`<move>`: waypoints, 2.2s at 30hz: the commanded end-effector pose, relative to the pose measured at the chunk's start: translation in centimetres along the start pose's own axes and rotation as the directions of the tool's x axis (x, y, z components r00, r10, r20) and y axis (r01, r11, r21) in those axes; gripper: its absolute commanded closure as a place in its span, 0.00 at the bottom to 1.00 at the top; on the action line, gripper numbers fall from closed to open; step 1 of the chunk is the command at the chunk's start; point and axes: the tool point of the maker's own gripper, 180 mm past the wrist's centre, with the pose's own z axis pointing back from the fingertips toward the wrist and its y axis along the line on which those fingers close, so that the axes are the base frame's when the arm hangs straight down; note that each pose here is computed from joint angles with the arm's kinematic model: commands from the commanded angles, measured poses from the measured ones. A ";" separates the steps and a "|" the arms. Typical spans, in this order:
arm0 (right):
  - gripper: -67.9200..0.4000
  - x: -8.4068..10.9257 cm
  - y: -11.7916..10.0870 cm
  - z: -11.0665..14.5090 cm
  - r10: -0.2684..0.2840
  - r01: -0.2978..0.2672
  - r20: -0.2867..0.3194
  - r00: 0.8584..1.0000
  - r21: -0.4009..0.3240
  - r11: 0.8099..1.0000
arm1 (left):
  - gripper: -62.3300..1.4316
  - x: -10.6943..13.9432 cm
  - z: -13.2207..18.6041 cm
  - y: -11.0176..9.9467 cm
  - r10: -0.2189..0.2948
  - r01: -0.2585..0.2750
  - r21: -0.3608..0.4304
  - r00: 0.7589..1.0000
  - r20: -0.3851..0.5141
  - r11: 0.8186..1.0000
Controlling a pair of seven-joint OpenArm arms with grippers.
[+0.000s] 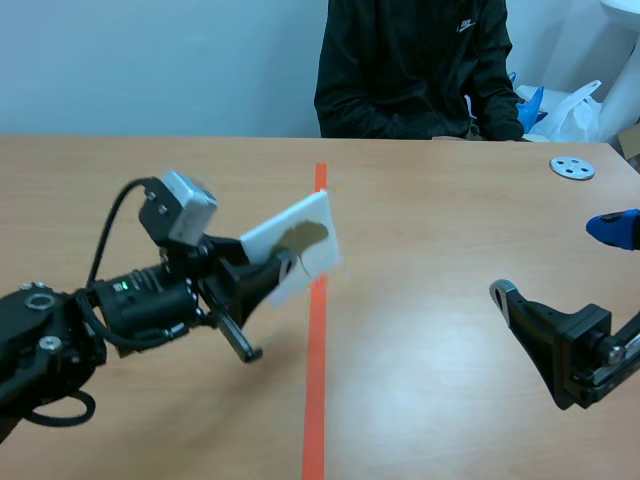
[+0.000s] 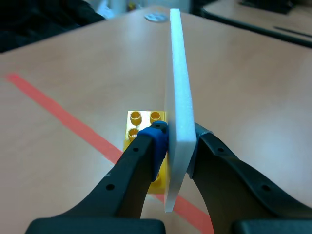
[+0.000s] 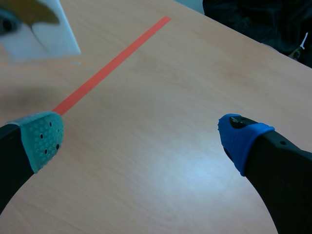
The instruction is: Sort the leaf by its shape. The table is split by an orange tape line. A compound leaf with several leaflets goes to the left side, a simple leaf with one blade goes to the right side. Return to the home posture when a red brick is placed on the table.
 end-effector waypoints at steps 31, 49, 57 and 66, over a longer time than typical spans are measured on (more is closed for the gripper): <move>0.00 0.7 -0.5 -0.1 0.012 -0.012 0.018 1.000 -0.006 1.000 | 0.89 -1.5 10.3 20.3 0.005 0.031 0.704 0.999 -0.049 0.709; 0.00 0.5 -0.5 -0.1 0.012 -0.012 0.007 1.000 -0.006 1.000 | 0.89 -4.3 13.3 24.0 0.045 0.031 0.783 0.996 -0.076 0.621; 0.00 0.3 -0.5 -0.1 0.012 -0.012 -0.001 1.000 -0.006 1.000 | 0.90 -5.8 13.7 23.6 0.065 0.055 0.773 0.990 -0.123 0.632; 0.00 -0.2 -0.5 -0.1 0.012 -0.012 -0.031 0.999 -0.006 1.000 | 0.80 -6.3 13.8 23.3 0.082 0.049 0.768 0.988 -0.131 0.638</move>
